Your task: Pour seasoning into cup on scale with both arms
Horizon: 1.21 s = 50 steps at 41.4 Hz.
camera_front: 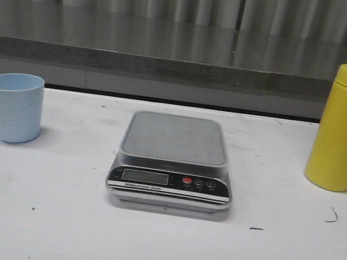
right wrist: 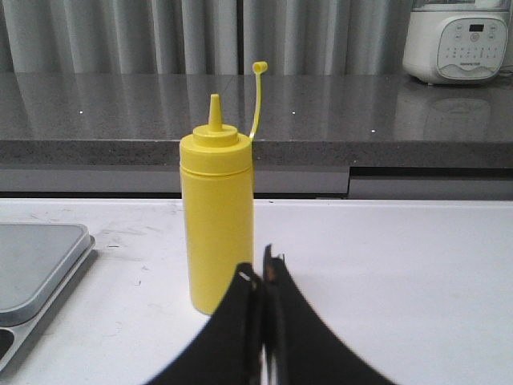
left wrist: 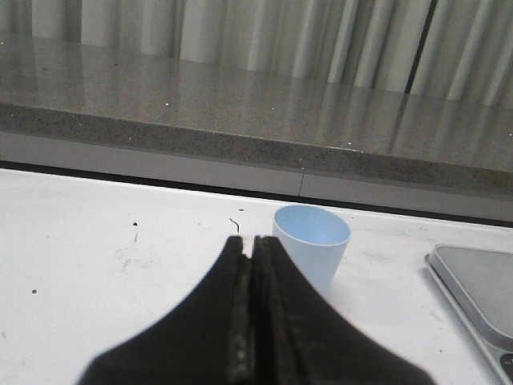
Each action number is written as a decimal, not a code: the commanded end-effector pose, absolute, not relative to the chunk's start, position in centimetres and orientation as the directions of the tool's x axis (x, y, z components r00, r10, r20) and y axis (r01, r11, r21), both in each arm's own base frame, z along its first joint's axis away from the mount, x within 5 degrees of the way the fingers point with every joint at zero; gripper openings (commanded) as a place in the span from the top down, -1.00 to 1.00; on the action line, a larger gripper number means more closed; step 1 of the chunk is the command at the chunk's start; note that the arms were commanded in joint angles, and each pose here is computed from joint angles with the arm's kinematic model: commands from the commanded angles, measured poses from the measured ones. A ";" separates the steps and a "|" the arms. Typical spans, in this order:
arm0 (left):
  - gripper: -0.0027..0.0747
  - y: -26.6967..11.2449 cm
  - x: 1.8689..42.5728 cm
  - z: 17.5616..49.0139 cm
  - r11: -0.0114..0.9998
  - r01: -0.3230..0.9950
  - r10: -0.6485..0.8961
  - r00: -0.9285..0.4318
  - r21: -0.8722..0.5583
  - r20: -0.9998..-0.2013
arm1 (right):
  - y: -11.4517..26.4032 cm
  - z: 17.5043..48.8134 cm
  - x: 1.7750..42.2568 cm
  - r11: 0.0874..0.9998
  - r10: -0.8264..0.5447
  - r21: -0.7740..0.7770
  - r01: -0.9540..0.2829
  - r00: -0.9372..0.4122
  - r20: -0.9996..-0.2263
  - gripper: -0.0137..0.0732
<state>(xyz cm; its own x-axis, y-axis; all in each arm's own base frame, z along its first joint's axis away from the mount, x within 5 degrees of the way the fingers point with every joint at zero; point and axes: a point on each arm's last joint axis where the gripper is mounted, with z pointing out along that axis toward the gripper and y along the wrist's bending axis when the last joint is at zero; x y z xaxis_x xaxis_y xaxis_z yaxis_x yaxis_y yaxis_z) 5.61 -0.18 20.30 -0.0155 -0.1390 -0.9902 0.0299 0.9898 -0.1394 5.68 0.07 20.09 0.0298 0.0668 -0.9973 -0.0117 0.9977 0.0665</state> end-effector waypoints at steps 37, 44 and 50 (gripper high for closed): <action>0.98 -0.1 4.8 35.5 0.993 0.028 -0.114 0.053 -0.113 -0.992 | 0.2 35.9 5.6 1.000 0.012 0.012 -0.022 0.008 -1.000 0.95; 0.98 -0.1 7.2 34.9 0.994 0.010 -0.110 -0.089 -0.111 -0.990 | 0.2 34.8 8.1 1.000 0.010 0.015 -0.023 -0.169 -0.986 0.95; 0.98 -0.2 8.7 34.4 0.994 0.002 -0.108 -0.159 -0.110 -0.981 | 0.2 33.5 9.8 1.000 0.009 0.017 -0.023 -0.282 -0.959 0.95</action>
<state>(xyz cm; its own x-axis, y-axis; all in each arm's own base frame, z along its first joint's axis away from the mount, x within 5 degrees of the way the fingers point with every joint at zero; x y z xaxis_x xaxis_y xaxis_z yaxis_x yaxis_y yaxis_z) 8.01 -0.14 32.95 -0.2215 -0.1012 -0.9699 -0.0048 0.9947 -0.1027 8.79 0.34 32.74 -0.3111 0.0151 -0.9503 -0.0311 0.9992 0.0261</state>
